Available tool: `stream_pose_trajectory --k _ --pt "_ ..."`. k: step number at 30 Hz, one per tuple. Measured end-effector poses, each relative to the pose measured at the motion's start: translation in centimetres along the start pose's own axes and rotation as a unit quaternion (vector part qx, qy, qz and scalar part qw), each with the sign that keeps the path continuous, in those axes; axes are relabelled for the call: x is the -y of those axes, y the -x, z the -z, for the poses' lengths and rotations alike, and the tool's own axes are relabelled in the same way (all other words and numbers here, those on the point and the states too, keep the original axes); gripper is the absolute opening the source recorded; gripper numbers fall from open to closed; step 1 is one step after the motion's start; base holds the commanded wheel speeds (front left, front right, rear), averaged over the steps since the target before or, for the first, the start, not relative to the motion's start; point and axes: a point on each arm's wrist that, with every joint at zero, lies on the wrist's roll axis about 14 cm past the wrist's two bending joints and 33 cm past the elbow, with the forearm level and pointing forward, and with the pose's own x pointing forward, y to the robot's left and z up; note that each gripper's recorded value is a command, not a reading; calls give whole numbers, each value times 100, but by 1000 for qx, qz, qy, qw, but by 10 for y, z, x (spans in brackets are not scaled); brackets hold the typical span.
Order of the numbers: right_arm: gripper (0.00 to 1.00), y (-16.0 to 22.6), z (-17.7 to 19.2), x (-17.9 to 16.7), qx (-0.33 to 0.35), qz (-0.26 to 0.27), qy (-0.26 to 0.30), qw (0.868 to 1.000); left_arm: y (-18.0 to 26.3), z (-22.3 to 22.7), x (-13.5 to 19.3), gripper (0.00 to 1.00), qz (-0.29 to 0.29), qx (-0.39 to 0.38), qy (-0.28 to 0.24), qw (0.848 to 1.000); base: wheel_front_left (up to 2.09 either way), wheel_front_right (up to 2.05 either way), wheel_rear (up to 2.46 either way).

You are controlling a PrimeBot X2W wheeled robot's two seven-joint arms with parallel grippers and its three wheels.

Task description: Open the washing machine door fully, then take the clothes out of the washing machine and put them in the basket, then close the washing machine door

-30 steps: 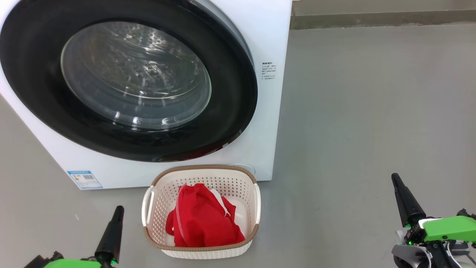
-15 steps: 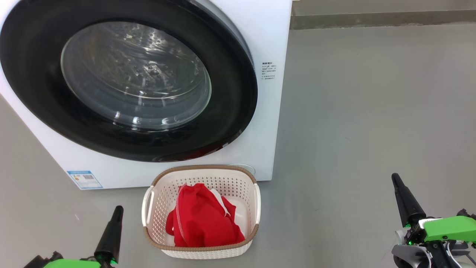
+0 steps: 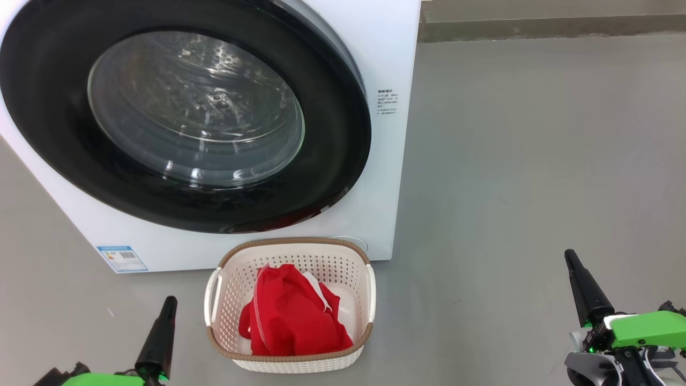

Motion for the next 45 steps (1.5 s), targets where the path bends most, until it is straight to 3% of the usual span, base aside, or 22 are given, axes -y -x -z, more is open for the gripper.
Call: stream_pose_trajectory --k 45 --pt "0 0 0 0 -1 0 1 1000 0 1 1 0 1 -2 2 1000 0 0 0"
